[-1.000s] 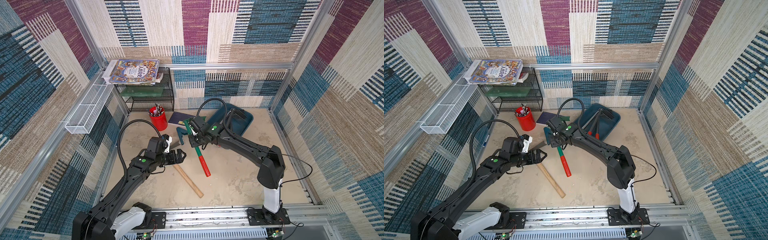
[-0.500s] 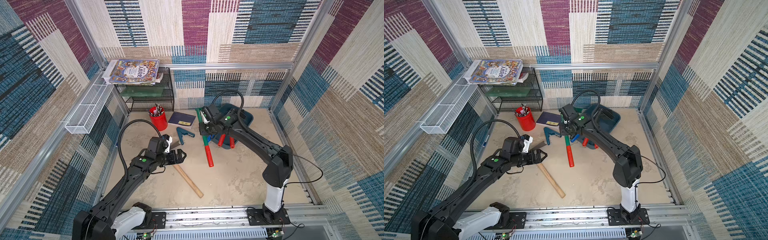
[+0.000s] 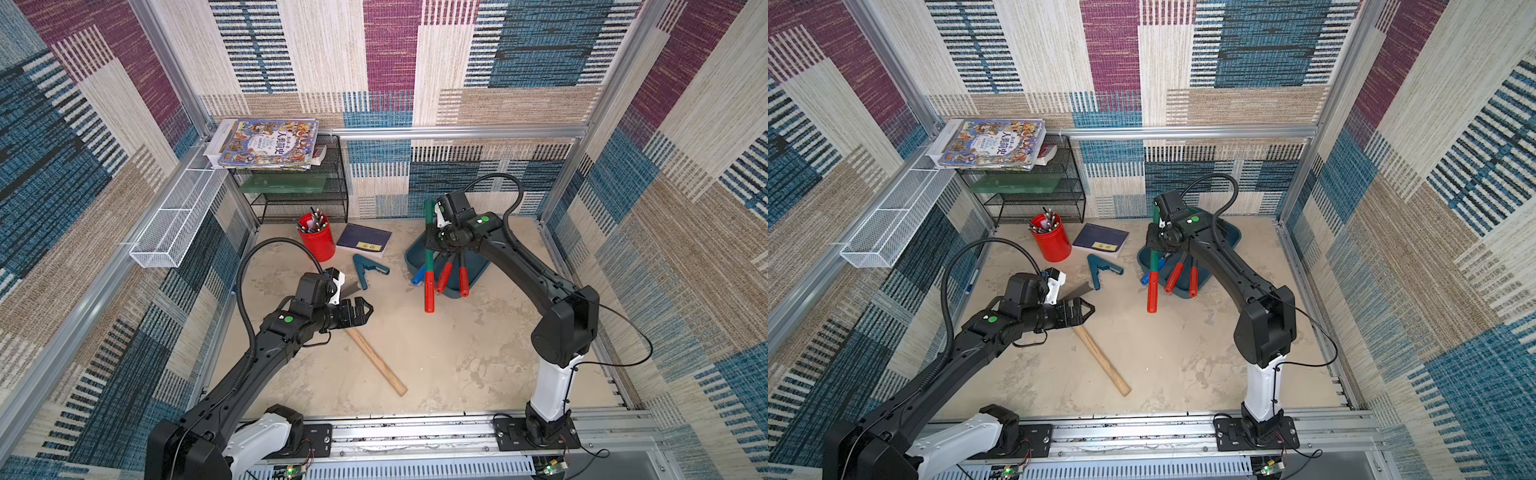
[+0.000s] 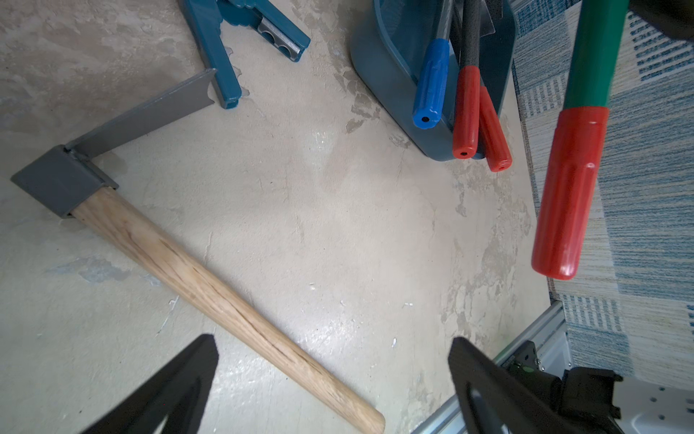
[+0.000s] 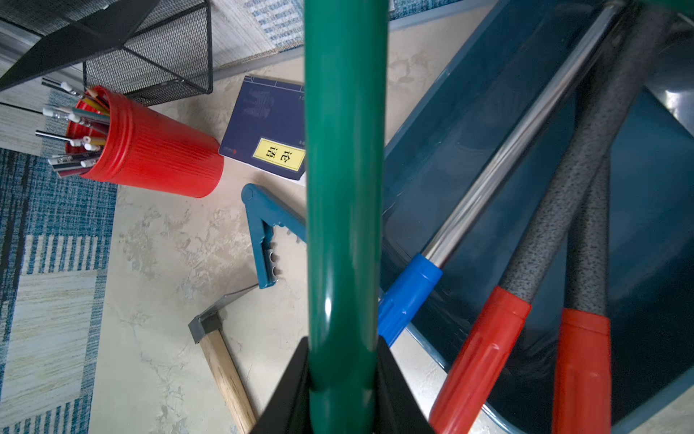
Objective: Put the small hoe into the storage box
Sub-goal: Place the hoe in the storage box.
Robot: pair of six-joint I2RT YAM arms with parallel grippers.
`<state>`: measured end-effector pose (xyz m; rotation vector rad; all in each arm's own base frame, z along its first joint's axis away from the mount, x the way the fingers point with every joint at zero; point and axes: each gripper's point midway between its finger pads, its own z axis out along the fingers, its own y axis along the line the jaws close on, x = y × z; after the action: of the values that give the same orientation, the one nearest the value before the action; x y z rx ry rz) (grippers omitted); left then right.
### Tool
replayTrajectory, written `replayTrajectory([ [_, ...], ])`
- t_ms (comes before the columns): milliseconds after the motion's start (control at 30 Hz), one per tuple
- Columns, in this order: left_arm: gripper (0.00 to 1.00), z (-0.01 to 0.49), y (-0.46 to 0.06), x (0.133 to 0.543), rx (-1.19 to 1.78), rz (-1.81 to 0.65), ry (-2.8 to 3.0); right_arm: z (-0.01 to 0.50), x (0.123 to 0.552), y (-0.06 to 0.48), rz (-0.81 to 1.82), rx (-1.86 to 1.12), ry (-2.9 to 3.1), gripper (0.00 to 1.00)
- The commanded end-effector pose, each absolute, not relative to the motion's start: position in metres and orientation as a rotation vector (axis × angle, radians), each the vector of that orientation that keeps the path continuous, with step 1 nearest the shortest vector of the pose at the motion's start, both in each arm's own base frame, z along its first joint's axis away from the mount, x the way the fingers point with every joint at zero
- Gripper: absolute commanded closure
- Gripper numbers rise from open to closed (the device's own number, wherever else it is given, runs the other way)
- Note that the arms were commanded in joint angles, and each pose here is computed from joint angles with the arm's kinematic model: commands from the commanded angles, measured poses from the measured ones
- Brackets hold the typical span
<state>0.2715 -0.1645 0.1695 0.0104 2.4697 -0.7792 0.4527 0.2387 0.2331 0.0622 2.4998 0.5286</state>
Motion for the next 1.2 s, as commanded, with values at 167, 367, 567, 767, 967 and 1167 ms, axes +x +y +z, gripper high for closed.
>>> replayTrajectory([
  [167, 0.00, 0.174, -0.166, 0.273, 0.032, -0.789, 2.460, 0.251, 0.488, 0.213, 0.633, 0.145, 2.376, 1.00],
  [367, 0.00, 0.173, -0.167, 0.272, 0.030, -0.791, 2.462, 0.244, 0.503, 0.183, 0.699, 0.219, 2.358, 1.00],
  [567, 0.00, 0.173, -0.167, 0.272, 0.026, -0.794, 2.461, 0.234, 0.516, 0.158, 0.749, 0.265, 2.336, 1.00],
  [767, 0.00, 0.170, -0.167, 0.271, 0.021, -0.798, 2.467, 0.218, 0.526, 0.142, 0.819, 0.302, 2.324, 1.00],
  [967, 0.00, 0.171, -0.167, 0.271, 0.019, -0.799, 2.467, 0.206, 0.534, 0.129, 0.837, 0.325, 2.311, 1.00],
  [1167, 0.00, 0.169, -0.167, 0.271, 0.012, -0.801, 2.469, 0.194, 0.540, 0.122, 0.848, 0.353, 2.316, 1.00],
])
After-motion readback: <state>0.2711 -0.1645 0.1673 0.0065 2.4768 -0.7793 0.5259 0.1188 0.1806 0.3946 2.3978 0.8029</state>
